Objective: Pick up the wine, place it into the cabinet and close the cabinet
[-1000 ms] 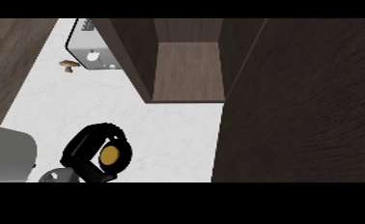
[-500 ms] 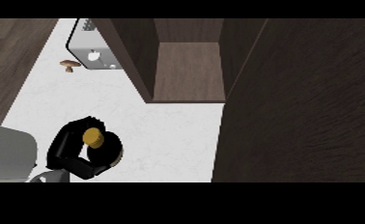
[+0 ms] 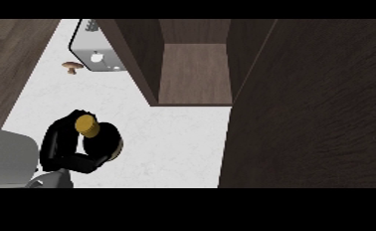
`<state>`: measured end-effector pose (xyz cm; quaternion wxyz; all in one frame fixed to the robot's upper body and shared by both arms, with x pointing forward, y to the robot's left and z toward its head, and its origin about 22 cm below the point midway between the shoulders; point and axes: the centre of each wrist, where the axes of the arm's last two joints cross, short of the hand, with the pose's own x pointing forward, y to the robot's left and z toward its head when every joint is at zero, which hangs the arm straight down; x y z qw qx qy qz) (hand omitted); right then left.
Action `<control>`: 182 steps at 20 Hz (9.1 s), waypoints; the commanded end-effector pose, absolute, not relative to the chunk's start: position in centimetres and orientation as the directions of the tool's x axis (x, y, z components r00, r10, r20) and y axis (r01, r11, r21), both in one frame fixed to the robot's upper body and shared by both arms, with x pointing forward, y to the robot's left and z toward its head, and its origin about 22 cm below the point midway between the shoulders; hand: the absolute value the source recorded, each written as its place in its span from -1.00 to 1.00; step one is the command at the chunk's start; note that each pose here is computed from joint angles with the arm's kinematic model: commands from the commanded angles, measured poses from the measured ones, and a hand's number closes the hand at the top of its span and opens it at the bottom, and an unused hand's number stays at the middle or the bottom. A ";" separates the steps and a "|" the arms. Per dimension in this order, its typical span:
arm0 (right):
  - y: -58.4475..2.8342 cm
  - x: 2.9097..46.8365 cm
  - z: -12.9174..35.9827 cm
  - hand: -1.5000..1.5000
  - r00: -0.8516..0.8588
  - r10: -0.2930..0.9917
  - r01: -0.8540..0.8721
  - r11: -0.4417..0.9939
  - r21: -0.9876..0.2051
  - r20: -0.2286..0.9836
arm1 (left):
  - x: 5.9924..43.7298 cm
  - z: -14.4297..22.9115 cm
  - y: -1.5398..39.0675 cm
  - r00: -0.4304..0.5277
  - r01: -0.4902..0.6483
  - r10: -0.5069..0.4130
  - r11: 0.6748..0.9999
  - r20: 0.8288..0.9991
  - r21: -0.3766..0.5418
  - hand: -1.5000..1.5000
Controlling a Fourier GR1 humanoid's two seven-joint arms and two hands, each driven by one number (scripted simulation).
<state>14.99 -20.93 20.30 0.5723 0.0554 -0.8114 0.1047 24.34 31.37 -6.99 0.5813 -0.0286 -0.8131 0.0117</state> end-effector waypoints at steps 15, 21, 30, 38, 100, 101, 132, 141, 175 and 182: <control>-20.8 12.2 21.7 -1.00 -0.334 -0.030 -0.249 0.967 -0.057 0.942 | 23.2 4.8 22.7 -0.332 0.192 0.167 0.976 0.929 -0.107 1.00; -20.4 13.8 21.9 -1.00 -0.353 -0.023 -0.261 0.962 -0.075 0.935 | 24.5 8.5 18.2 -0.282 0.271 0.199 0.955 0.938 -0.121 1.00; -21.0 13.7 20.9 -1.00 -0.361 -0.029 -0.236 0.970 -0.061 0.932 | 25.8 12.1 10.8 -0.282 0.294 0.267 0.938 0.922 -0.182 1.00; -22.0 13.5 21.1 -1.00 -0.363 -0.011 -0.243 0.967 -0.083 0.932 | 27.0 13.5 7.8 -0.311 0.234 0.219 0.961 0.925 -0.149 1.00; -22.3 12.7 22.1 -1.00 -0.350 -0.008 -0.282 0.954 -0.097 0.937 | 38.2 3.2 8.4 -0.267 -0.010 0.103 0.994 0.958 -0.110 1.00; -21.0 12.2 20.5 -1.00 -0.366 -0.060 -0.264 0.964 -0.042 0.928 | 39.1 2.3 9.1 -0.254 -0.020 0.060 0.998 0.965 -0.067 1.00; -20.8 14.3 20.7 -1.00 -0.367 -0.077 -0.280 0.959 -0.032 0.927 | 43.7 5.1 9.7 -0.277 -0.160 0.102 0.976 0.956 -0.150 1.00; -20.4 14.7 20.6 -1.00 -0.370 -0.056 -0.314 0.947 -0.068 0.927 | 43.5 4.2 9.8 -0.278 -0.184 0.059 0.976 0.959 -0.114 1.00; -19.7 13.8 20.2 -1.00 -0.362 -0.054 -0.333 0.940 -0.076 0.931 | 42.3 0.6 13.4 -0.262 -0.249 -0.097 0.968 0.960 0.029 -1.00; -19.8 15.7 20.4 -1.00 -0.376 -0.065 -0.320 0.945 -0.064 0.924 | 41.8 0.1 11.6 -0.306 -0.174 -0.050 0.985 0.951 -0.004 -1.00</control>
